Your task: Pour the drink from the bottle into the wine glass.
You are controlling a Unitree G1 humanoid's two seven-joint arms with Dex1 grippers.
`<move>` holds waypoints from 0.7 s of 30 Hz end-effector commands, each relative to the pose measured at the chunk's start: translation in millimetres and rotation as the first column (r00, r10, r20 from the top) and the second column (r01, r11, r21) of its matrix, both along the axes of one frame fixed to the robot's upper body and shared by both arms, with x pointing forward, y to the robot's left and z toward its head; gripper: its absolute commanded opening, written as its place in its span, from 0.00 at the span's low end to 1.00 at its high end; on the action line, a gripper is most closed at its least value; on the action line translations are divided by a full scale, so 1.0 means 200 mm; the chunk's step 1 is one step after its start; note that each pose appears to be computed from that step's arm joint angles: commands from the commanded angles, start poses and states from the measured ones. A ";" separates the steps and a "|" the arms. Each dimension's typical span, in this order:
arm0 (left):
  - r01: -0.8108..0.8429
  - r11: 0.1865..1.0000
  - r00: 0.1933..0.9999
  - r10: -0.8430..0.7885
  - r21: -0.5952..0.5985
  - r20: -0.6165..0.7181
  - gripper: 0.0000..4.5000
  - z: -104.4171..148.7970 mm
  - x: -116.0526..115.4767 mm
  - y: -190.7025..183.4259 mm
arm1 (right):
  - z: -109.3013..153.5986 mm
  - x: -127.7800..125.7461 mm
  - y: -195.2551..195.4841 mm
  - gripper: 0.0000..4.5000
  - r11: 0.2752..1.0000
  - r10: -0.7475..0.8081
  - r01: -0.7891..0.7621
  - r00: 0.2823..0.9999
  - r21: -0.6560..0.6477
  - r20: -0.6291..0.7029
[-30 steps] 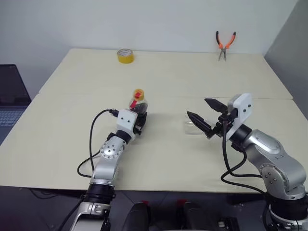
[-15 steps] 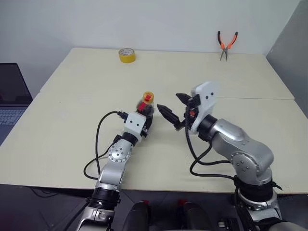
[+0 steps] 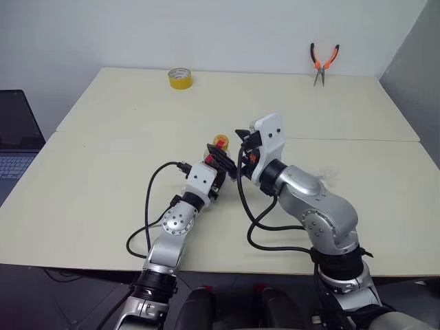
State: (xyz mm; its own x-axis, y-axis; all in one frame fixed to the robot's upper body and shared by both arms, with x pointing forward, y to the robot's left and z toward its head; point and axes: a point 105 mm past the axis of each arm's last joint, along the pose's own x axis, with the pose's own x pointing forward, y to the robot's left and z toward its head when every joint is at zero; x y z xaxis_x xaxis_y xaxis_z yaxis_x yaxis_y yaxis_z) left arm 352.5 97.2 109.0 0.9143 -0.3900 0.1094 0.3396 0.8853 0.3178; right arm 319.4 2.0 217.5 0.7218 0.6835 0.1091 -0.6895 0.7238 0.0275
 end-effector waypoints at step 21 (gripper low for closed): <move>0.010 1.000 0.997 -0.010 -0.007 0.082 0.47 0.10 -0.01 -0.02 | 0.06 -0.02 0.03 0.27 0.998 0.061 -0.061 0.996 -0.005 0.069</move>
